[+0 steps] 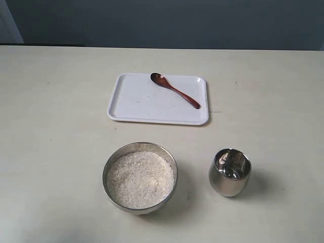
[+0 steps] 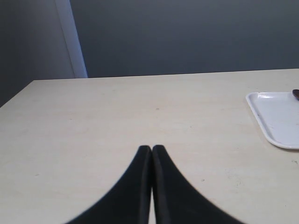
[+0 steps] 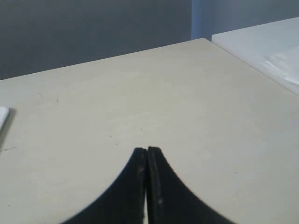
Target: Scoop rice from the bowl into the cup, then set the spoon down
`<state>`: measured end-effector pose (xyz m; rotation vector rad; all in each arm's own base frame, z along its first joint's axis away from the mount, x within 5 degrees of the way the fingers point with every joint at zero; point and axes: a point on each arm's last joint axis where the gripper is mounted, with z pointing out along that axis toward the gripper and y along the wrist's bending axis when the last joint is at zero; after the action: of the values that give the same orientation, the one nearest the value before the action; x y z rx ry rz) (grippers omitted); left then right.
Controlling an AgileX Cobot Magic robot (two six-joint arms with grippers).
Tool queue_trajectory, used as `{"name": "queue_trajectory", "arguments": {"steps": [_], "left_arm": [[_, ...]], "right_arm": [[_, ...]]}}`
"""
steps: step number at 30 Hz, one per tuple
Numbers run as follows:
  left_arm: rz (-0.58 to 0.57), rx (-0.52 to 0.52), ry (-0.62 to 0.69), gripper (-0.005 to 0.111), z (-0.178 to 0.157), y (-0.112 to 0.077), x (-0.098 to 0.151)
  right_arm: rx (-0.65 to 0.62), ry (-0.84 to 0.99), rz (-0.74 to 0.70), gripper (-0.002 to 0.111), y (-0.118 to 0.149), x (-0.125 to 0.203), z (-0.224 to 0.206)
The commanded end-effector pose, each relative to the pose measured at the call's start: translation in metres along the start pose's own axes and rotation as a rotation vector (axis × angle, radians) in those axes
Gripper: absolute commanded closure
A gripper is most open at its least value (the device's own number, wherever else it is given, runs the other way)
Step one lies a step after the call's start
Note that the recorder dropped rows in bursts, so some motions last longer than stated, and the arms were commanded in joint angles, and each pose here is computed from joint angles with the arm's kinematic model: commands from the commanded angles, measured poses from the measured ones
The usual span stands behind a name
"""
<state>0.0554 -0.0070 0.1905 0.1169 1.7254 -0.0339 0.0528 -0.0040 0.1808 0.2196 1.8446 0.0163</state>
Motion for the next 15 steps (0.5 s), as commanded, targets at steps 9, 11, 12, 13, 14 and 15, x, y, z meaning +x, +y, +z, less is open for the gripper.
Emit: {"name": "queue_trajectory", "arguments": {"steps": [9, 11, 12, 13, 14, 15], "left_arm": [[0.001, -0.004, -0.009, 0.106, -0.0005, 0.0003, -0.0012], [0.001, -0.004, -0.009, 0.106, -0.0005, 0.0003, -0.0012], [0.001, -0.004, -0.009, 0.106, -0.0005, 0.0003, -0.0012], [0.001, -0.004, -0.009, 0.106, -0.0005, 0.0003, -0.0012], [0.001, -0.004, -0.009, 0.106, -0.0005, 0.0003, -0.0012], [0.001, -0.004, -0.009, 0.106, -0.0005, 0.0003, -0.0012]], "right_arm": [[0.0, -0.014, 0.017, 0.108, 0.0001, 0.0001, 0.0003], [0.0, -0.014, 0.017, 0.108, 0.0001, 0.0001, 0.0003], [0.0, -0.014, 0.017, 0.108, 0.0001, 0.0001, 0.0003], [0.0, -0.014, 0.017, 0.108, 0.0001, 0.0001, 0.0003], [0.0, -0.014, 0.017, 0.108, 0.0001, 0.0001, 0.0003], [0.0, -0.014, 0.017, 0.108, 0.0001, 0.0001, 0.0003]]}}
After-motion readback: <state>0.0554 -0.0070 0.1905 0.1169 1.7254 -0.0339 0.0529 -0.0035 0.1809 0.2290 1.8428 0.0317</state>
